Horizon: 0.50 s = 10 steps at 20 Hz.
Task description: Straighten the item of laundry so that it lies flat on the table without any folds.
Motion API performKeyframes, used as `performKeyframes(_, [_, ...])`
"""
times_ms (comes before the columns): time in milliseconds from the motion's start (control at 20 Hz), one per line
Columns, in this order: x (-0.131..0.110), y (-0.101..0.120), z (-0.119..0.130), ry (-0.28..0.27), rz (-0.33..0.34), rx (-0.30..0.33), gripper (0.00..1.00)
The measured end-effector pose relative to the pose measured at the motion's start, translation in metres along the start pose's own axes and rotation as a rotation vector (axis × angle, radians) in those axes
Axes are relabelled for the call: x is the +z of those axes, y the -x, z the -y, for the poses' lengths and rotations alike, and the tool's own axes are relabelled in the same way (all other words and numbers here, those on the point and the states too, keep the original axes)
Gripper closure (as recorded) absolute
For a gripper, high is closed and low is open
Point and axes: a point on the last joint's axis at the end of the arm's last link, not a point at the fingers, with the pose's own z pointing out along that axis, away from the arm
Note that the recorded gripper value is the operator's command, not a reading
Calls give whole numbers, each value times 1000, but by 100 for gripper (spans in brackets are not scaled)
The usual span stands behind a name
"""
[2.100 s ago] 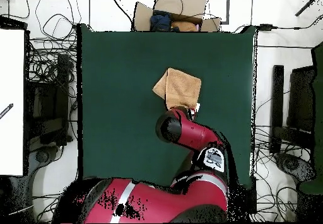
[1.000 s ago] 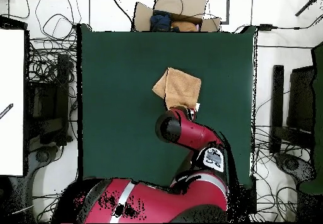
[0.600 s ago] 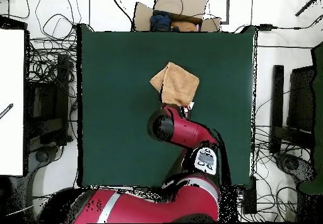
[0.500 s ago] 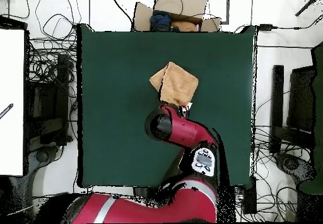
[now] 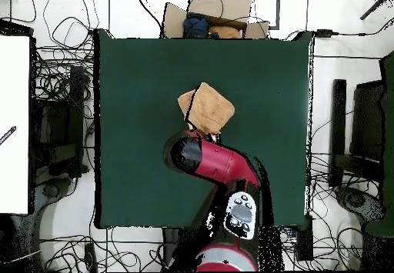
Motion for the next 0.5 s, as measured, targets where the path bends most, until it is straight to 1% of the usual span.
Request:
performKeyframes(250, [-25,-4,-5,36,-29,25,100])
performKeyframes(300, [-36,-6,-8,50,-40,33,100])
performKeyframes(450, [-47,-9,-14,67,-54,36,100])
performKeyframes(500, [-57,-10,-21,81,-65,32,100])
